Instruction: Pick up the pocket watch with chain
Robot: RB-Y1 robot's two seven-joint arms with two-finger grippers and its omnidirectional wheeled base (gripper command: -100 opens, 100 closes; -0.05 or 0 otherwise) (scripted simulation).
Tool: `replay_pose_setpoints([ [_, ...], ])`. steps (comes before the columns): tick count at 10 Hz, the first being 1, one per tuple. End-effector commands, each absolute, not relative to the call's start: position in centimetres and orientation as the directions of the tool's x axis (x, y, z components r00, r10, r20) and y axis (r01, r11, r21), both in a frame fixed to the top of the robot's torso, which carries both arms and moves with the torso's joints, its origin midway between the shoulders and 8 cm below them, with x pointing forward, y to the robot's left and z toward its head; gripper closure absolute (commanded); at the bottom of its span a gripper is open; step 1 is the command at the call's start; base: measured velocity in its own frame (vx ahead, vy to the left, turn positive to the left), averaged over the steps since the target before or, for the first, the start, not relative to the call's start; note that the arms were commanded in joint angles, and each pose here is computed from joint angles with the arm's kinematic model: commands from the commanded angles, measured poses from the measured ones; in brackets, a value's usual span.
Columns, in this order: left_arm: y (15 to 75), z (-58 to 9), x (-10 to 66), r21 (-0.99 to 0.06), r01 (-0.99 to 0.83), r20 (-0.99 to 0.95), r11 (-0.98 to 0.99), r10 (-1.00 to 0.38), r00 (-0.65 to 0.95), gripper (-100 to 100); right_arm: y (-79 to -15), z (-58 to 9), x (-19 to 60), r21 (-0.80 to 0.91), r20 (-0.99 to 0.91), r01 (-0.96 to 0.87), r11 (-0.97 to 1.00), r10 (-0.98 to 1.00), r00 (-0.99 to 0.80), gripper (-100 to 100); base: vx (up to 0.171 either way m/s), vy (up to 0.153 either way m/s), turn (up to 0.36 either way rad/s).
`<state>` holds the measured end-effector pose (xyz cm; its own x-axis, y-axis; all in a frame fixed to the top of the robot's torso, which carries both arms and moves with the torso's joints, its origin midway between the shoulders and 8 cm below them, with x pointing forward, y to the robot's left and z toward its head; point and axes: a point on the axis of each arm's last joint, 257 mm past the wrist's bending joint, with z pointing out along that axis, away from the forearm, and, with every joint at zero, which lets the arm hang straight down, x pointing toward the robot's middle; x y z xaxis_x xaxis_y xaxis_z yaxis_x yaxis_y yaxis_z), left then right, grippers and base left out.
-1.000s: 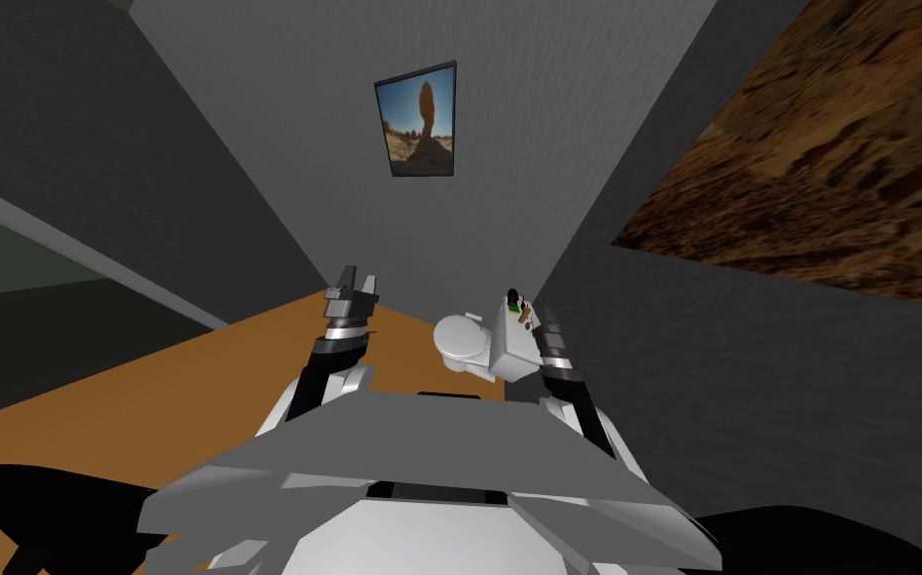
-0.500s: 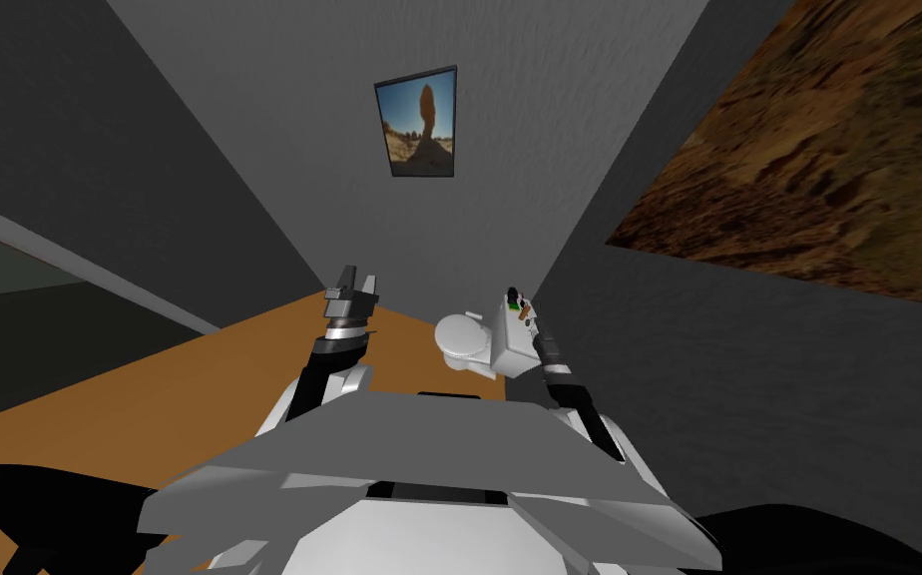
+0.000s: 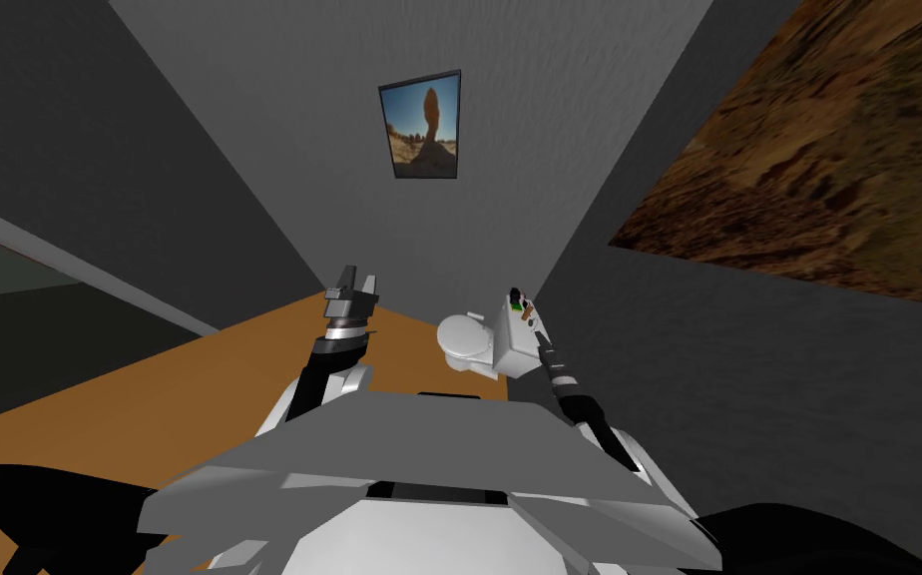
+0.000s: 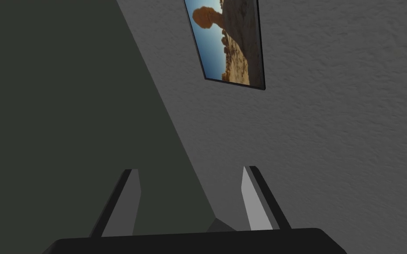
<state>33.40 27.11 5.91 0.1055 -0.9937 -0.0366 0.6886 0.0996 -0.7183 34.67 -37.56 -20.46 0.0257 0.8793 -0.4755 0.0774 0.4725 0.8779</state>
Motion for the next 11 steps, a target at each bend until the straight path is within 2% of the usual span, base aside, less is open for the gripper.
replay_pose_setpoints([
  [1,27.1,5.9,33.4,-0.718,0.689,-0.037,0.100,-0.994,0.106,0,-38.5,-21.6,34.5,0.867,-0.491,0.109,0.487,0.871,0.017,-100,0.020,0.024,0.001],
  [6,27.1,5.9,33.4,-0.718,0.689,-0.037,0.100,-0.994,0.106,0,-43.9,-26.7,31.7,0.729,-0.629,0.293,0.619,0.774,-0.068,-100,0.053,0.035,0.046],
  [11,27.1,5.9,33.4,-0.718,0.689,-0.037,0.100,-0.994,0.106,0,-50.1,-29.3,28.9,0.524,-0.758,0.411,0.746,0.628,-0.175,-100,0.105,0.019,0.095],
])
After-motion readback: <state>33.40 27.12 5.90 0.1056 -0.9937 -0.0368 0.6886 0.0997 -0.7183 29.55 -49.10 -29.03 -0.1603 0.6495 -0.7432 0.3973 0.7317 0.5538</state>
